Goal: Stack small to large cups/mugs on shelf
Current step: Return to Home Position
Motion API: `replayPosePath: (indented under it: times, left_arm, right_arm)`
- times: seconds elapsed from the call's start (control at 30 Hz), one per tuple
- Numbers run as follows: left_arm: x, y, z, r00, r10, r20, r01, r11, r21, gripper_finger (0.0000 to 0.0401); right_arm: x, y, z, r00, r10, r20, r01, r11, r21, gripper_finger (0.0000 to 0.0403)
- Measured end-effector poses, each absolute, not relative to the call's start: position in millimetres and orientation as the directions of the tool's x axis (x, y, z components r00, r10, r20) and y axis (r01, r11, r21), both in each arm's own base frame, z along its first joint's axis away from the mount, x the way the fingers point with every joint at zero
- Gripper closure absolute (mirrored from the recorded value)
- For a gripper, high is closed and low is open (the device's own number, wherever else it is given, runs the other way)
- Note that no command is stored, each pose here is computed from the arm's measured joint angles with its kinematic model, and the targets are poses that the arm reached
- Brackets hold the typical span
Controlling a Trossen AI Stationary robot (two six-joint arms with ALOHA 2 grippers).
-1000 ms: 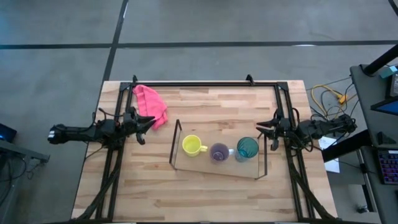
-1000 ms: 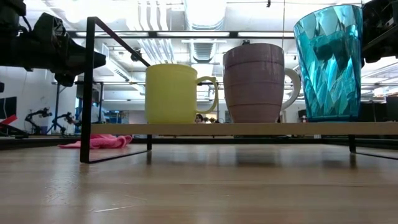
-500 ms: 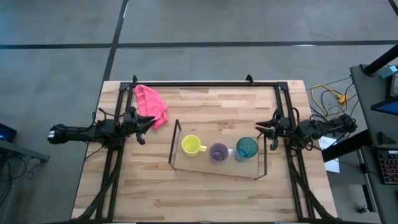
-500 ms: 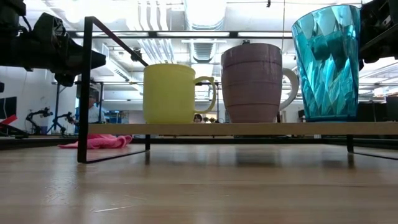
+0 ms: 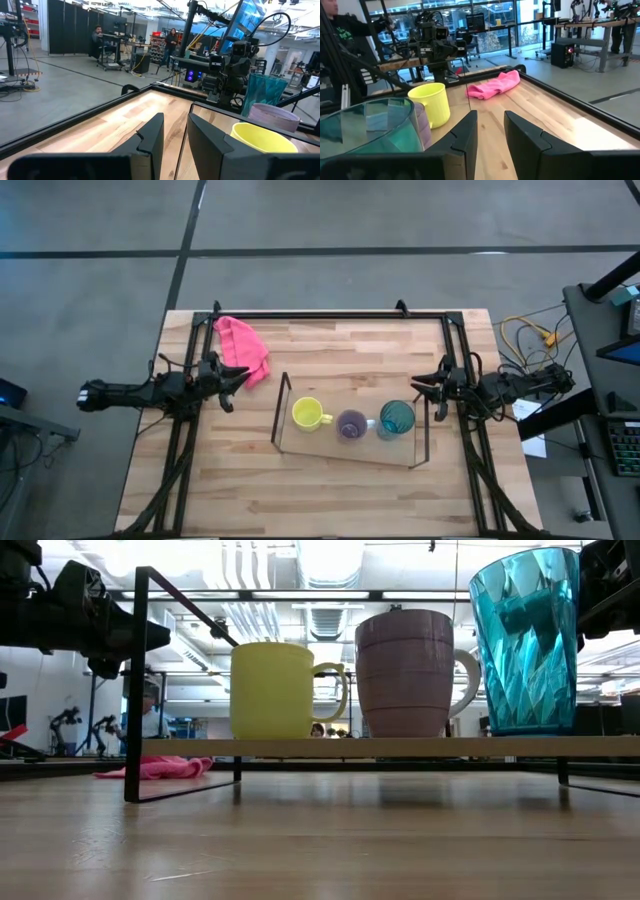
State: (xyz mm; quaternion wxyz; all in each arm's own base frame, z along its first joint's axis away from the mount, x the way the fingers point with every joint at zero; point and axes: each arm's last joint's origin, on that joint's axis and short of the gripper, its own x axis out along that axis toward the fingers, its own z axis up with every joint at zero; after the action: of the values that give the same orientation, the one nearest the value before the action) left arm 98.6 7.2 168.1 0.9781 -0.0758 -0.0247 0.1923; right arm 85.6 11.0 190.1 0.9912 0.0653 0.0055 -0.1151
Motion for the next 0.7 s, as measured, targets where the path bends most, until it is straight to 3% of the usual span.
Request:
replayPosePath:
  times: [0.7]
  left_arm:
    - [98.6, 7.2, 168.1, 0.925, 0.380, 0.019, -0.372, 0.915, -0.158, 0.0328]
  right_arm:
    - [85.3, 10.8, 191.6, 0.974, -0.227, -0.019, 0.227, 0.964, 0.134, 0.0312]
